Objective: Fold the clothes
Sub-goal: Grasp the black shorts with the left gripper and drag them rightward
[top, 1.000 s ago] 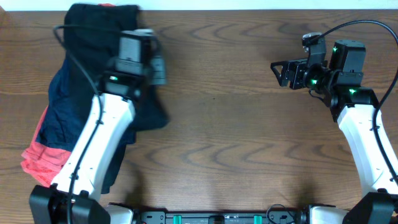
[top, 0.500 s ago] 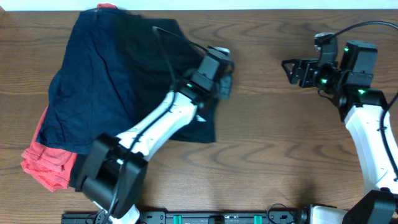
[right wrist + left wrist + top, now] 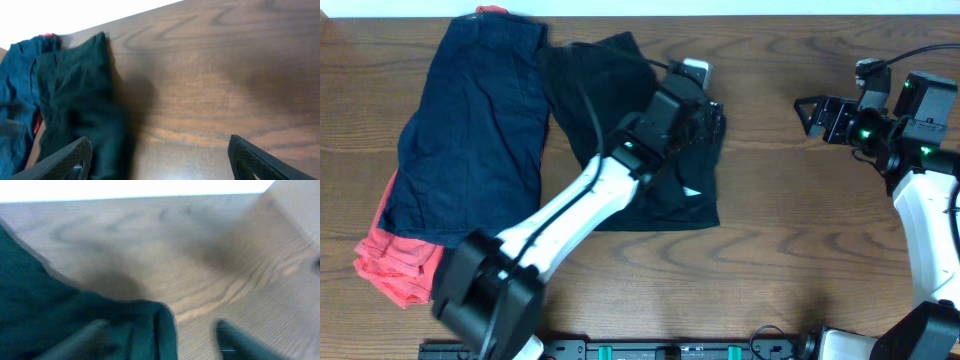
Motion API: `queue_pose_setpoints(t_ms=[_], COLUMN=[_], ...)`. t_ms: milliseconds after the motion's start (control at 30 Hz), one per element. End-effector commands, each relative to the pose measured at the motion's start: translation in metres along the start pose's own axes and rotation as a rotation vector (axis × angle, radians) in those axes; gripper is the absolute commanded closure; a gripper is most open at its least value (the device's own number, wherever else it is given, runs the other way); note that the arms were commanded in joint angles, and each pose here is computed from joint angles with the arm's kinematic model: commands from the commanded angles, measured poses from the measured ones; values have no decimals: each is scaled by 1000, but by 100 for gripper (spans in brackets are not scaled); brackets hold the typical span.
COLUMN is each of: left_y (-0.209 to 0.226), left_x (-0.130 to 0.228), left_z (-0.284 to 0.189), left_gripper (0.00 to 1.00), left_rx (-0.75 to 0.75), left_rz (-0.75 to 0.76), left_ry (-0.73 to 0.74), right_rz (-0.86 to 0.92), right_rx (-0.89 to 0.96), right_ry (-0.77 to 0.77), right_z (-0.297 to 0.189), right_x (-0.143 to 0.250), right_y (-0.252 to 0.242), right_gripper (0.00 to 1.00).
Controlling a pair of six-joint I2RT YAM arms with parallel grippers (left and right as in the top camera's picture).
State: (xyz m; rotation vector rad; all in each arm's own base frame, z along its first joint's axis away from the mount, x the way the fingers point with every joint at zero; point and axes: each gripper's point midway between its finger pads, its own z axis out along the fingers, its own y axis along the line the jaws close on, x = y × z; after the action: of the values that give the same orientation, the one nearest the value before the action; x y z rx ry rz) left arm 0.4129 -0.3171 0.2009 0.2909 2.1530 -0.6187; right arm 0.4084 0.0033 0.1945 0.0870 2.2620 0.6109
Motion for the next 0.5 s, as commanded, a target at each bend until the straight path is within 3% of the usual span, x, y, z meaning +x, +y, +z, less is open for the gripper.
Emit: queue_pose_setpoints(t_ms=[0, 100, 233, 467], left_y=[8, 32, 76, 160], left_x=[-57, -85, -105, -87], left_z=[-48, -84, -136, -195], left_gripper=[11, 3, 1, 1], left_rx=[2, -38, -136, -355], left_rz=[-32, -60, -111, -229], left_ry=[-144, -213, -260, -202], right_rz=[-42, -72, -210, -483], right_rx=[-41, -65, -143, -117], right_ry=[33, 73, 134, 234], right_z=[4, 9, 22, 62], right_x=[6, 16, 36, 85], right_y=[15, 28, 67, 134], right_gripper=[14, 14, 13, 9])
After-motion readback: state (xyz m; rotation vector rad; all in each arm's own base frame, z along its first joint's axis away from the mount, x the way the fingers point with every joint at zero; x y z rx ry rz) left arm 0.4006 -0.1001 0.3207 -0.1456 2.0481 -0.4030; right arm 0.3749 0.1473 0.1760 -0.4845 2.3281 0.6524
